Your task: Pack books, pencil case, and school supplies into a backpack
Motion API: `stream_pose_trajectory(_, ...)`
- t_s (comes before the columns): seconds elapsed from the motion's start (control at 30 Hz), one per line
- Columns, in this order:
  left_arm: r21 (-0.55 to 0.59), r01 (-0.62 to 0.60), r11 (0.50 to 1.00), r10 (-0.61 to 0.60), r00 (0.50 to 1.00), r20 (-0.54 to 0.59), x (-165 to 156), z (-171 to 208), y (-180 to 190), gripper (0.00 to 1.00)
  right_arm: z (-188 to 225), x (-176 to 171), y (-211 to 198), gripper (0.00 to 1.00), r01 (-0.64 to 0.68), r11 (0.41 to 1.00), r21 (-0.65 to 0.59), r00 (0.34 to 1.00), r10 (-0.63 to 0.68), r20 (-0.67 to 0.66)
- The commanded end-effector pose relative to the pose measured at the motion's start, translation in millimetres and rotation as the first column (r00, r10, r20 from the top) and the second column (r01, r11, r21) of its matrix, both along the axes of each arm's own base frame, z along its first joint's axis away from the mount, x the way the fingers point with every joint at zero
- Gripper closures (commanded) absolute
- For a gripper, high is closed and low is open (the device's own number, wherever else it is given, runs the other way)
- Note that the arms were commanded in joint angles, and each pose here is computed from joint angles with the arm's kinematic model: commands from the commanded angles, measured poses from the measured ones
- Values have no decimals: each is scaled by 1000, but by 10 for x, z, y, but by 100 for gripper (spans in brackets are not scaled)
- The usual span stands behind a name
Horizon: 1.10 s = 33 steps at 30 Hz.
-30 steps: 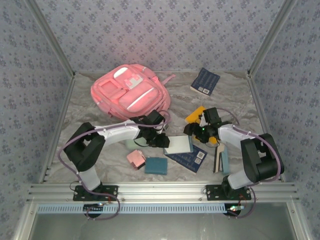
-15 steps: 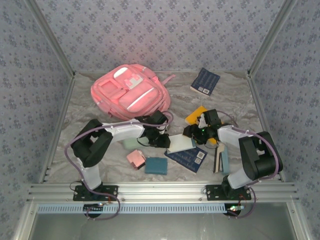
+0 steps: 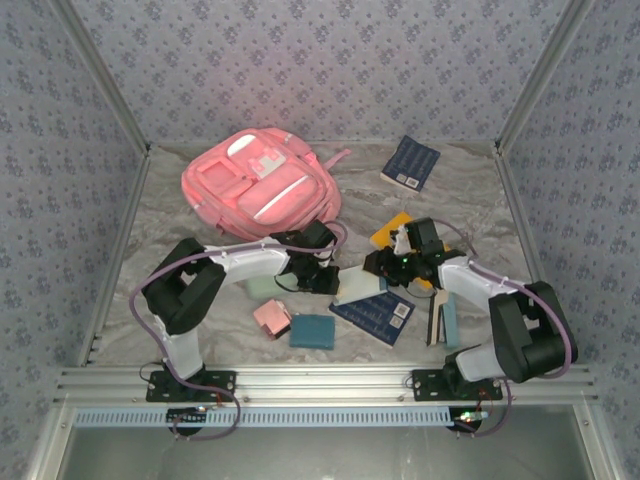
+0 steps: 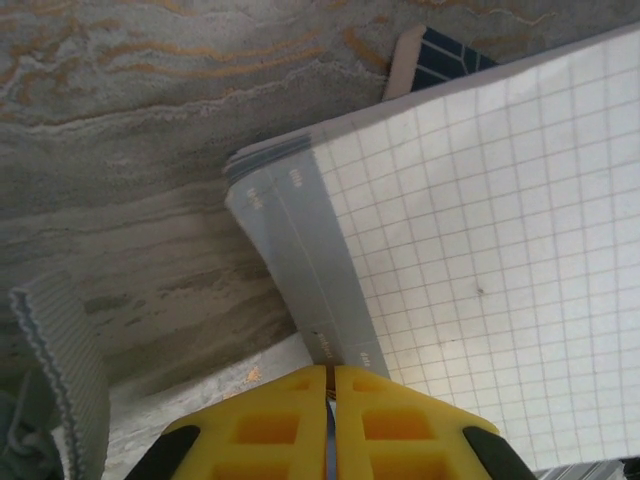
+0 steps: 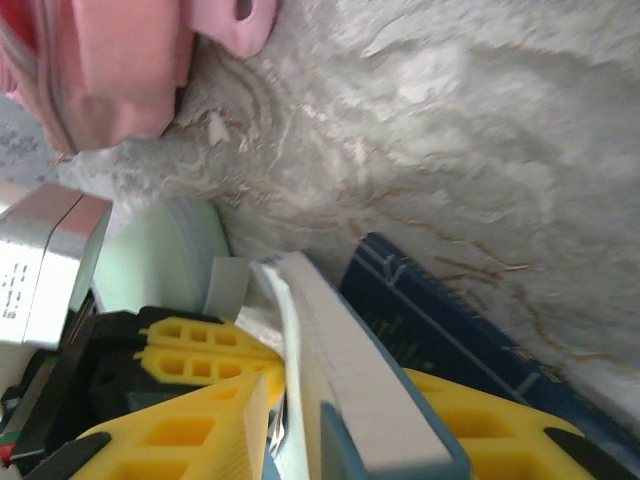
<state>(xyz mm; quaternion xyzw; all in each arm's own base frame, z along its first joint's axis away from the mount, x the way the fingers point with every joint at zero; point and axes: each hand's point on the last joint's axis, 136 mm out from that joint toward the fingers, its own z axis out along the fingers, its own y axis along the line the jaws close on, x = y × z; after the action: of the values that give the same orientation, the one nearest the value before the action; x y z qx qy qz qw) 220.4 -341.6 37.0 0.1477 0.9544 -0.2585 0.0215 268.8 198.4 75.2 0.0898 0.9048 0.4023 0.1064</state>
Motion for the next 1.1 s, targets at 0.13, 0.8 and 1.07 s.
stream_pose_trajectory(0.13, 46, 18, 999, -19, 1000, 20, -84, -35, 74, 94, -4, -74, 140, 71, -19, 996, 83, 998, 24, -63)
stream_pose_trajectory(0.8, -56, -10, 998, 31, 925, 378, 748, 1672, 542, 49, 199, -3, -353, 100, 161, 986, 32, 980, -164, 116)
stream_pose_trajectory(1.07, -113, -272, 956, 294, 884, 363, 1946, 1664, 1348, 49, 308, 62, -289, 100, 142, 989, 43, 977, -147, 155)
